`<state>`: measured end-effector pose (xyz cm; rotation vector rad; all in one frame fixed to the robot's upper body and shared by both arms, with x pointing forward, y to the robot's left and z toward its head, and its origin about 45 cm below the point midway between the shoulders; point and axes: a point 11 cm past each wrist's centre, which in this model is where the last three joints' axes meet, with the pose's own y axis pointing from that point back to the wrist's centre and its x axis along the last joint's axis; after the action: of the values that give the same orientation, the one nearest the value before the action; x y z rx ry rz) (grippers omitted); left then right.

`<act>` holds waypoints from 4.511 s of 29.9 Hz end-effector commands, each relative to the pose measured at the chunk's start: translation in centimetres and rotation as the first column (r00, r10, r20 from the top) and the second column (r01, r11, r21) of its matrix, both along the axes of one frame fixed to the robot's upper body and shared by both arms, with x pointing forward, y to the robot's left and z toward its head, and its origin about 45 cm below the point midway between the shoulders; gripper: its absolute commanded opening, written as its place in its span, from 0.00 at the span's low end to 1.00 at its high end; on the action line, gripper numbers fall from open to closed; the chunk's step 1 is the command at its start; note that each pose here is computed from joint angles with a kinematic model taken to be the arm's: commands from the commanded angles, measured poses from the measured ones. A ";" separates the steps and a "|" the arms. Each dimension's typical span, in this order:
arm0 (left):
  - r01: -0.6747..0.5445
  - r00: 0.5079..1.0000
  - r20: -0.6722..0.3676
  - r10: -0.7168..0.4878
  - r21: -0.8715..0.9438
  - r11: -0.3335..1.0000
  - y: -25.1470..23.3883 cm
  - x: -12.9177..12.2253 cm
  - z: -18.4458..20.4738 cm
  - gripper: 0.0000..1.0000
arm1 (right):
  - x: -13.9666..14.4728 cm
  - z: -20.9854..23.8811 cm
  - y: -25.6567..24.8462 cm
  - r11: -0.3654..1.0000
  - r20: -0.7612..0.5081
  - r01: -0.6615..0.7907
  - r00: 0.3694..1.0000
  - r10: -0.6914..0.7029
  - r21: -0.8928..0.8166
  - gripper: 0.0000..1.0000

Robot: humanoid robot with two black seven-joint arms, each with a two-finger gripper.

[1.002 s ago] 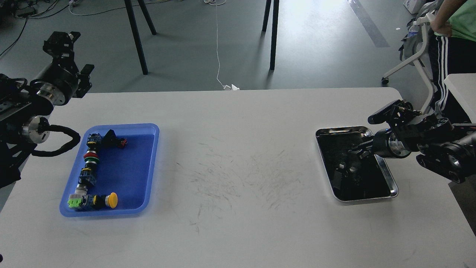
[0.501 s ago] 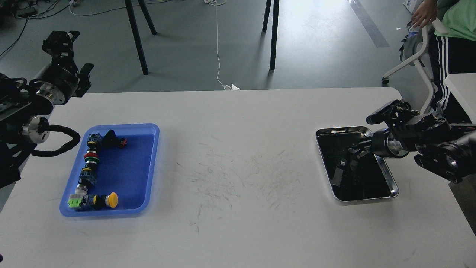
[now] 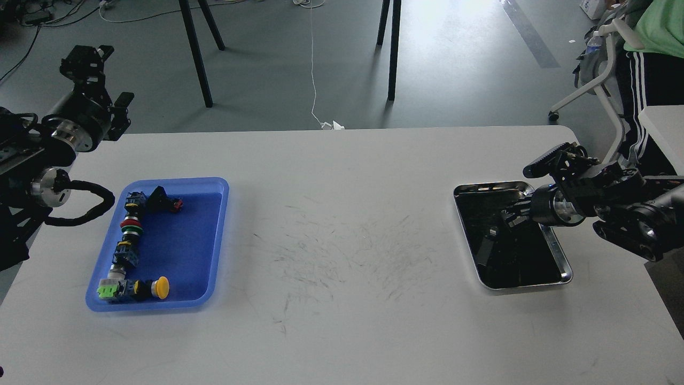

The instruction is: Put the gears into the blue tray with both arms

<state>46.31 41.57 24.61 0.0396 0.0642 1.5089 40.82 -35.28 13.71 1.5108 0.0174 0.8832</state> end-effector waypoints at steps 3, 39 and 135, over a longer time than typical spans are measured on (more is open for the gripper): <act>0.000 1.000 -0.004 0.000 0.001 1.000 0.0 -0.1 -0.2 0.98 | 0.2 0.3 0.2 1.000 0.008 -0.004 1.000 0.004 0.002 0.11; -0.050 0.999 0.015 0.050 0.043 0.998 3.6 -1.0 1.5 0.98 | 1.5 6.4 29.7 0.727 0.331 -0.341 0.929 0.165 0.596 0.09; -0.383 0.917 0.124 0.379 0.008 0.924 7.9 -3.0 3.7 0.96 | 3.8 12.3 31.5 0.387 0.268 -0.194 0.953 -0.144 0.901 0.85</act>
<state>43.70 49.62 29.18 0.0004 -0.1068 1.8903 42.97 -2.87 24.54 2.3809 -0.7174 1.3107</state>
